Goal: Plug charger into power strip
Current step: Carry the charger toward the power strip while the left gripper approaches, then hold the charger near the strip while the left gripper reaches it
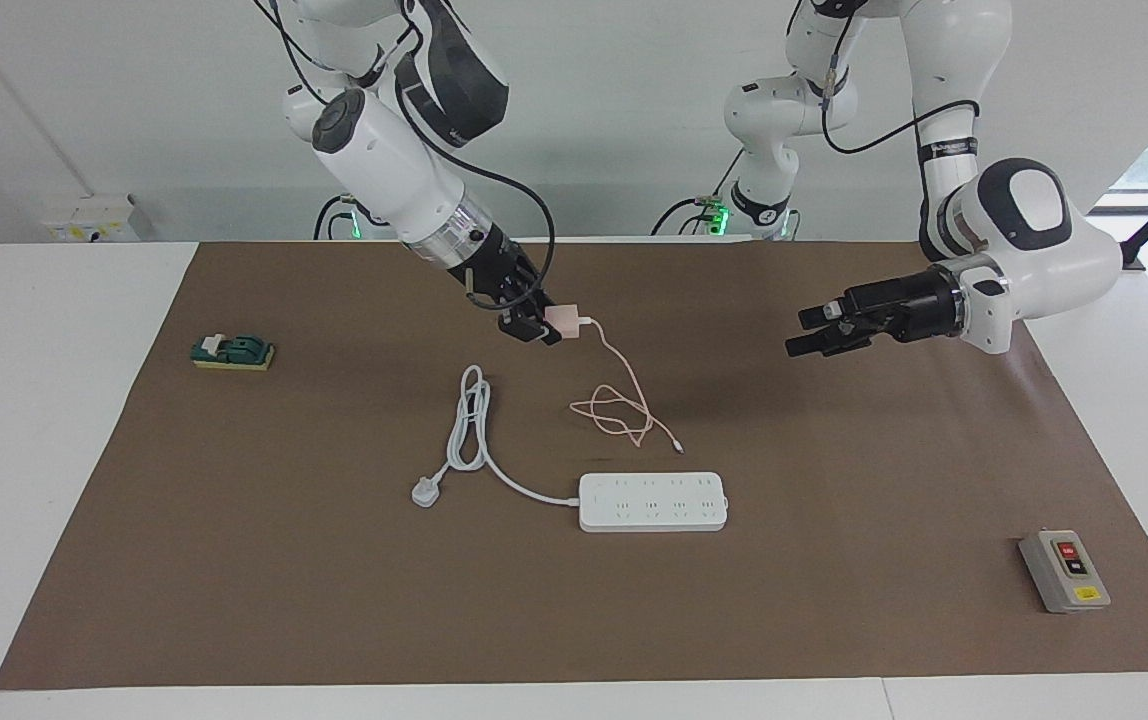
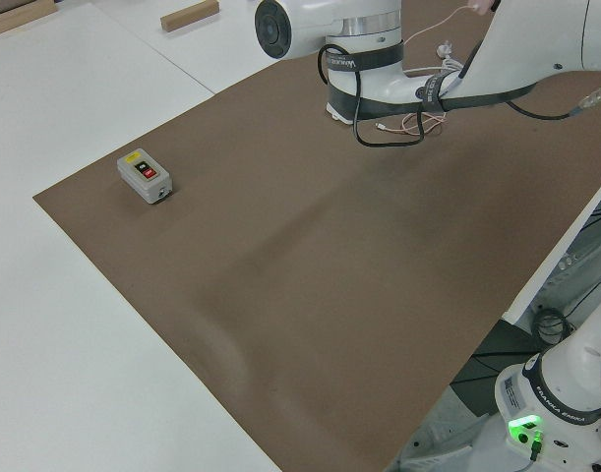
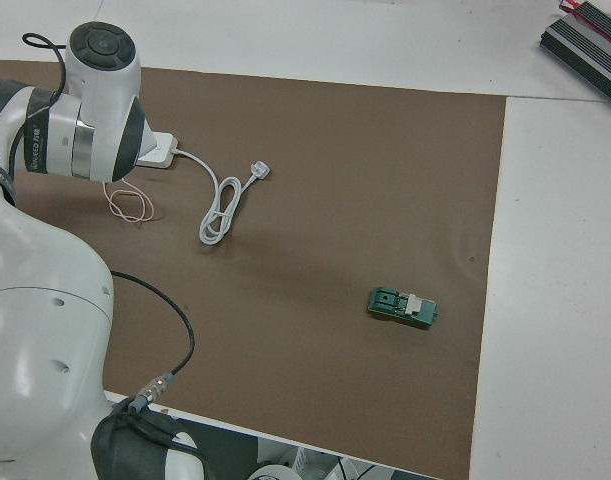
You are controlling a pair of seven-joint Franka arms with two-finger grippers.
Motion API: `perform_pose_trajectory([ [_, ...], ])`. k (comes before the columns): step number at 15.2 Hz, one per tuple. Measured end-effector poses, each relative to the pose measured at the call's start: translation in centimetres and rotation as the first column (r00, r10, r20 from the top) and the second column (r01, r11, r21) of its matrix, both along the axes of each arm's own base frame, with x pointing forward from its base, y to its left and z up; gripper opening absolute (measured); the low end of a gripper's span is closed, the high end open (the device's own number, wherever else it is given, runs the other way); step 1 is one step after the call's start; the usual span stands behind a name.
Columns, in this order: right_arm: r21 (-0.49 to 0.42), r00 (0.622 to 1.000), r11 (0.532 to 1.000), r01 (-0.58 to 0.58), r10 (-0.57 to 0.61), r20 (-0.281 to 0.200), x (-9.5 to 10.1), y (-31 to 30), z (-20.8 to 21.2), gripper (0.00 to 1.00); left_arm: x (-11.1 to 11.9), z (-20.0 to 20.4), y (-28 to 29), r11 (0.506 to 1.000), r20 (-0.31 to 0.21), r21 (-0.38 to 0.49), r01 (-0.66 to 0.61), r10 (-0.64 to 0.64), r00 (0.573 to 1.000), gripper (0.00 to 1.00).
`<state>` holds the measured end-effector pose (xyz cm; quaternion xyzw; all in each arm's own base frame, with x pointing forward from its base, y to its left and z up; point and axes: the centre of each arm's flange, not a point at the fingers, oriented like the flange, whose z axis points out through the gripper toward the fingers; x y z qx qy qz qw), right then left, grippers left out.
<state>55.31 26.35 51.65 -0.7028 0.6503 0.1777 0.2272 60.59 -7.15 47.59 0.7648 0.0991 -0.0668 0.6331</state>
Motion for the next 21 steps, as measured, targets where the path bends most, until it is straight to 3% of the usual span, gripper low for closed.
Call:
perform_pose_trajectory([
  [4,0.007,1.0,1.0,0.017,-0.017,0.002,-0.1,1.0,0.4,0.47,0.2,-3.3,1.3,0.997,0.026,-0.058,0.044,-0.043,0.999,1.0],
  [9,0.023,0.999,0.999,0.043,-0.043,-0.001,2.1,3.5,0.4,0.47,-0.2,-3.8,-1.4,0.992,0.06,-0.102,0.075,-0.069,0.996,1.0],
  [15,0.027,0.999,0.998,0.052,-0.052,0.001,4.7,6.6,-2.5,0.47,-1.7,-6.7,-4.8,0.99,0.017,-0.108,0.09,-0.088,0.996,1.0],
  [21,0.026,0.999,0.998,0.051,-0.051,-0.007,4.6,8.8,-3.8,0.47,-2.6,-8.2,-5.6,0.994,-0.006,-0.096,0.06,-0.061,0.998,1.0],
])
